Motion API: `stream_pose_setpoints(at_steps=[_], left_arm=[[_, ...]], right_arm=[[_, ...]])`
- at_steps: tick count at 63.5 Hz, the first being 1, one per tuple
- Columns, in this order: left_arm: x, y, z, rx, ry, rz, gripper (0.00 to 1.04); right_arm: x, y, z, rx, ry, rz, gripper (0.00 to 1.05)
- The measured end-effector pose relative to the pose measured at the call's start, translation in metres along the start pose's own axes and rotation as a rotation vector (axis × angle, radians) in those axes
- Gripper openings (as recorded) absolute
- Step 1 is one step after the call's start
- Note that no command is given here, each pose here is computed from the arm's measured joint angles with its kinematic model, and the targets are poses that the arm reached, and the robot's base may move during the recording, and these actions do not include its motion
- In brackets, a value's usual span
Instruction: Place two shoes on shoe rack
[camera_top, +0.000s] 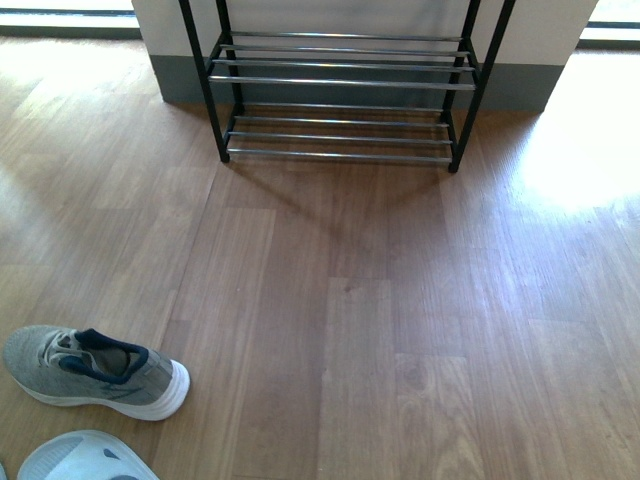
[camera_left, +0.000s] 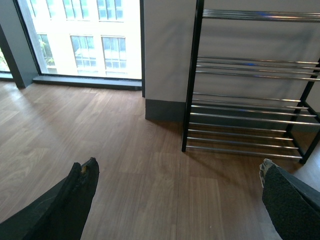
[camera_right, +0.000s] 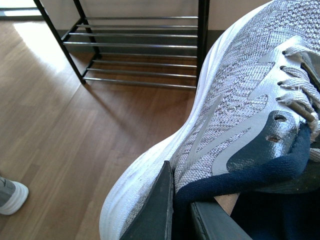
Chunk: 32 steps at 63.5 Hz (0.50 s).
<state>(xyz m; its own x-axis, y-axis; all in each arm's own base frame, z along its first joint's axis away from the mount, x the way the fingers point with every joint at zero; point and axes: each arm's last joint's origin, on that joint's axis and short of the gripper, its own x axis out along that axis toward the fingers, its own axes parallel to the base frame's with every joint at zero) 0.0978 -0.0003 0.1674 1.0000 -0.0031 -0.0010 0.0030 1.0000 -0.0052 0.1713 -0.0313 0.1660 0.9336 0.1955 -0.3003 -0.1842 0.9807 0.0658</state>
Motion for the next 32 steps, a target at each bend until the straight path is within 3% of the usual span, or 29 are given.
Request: stream_pose_setpoints(at_steps=[29,32], left_arm=[[0.0000,0.0000,0.0000,-0.001,0.000,0.002,0.95],[0.0004,-0.0004,-0.0011,-0.066,0.139,0.133,0.95]], right_arm=[[0.0003,0.0004,-0.0001,-0.001,0.002,-0.001,0.01],[0.0003,0.0005,-0.0001,-0.001,0.001,0.000,0.01]])
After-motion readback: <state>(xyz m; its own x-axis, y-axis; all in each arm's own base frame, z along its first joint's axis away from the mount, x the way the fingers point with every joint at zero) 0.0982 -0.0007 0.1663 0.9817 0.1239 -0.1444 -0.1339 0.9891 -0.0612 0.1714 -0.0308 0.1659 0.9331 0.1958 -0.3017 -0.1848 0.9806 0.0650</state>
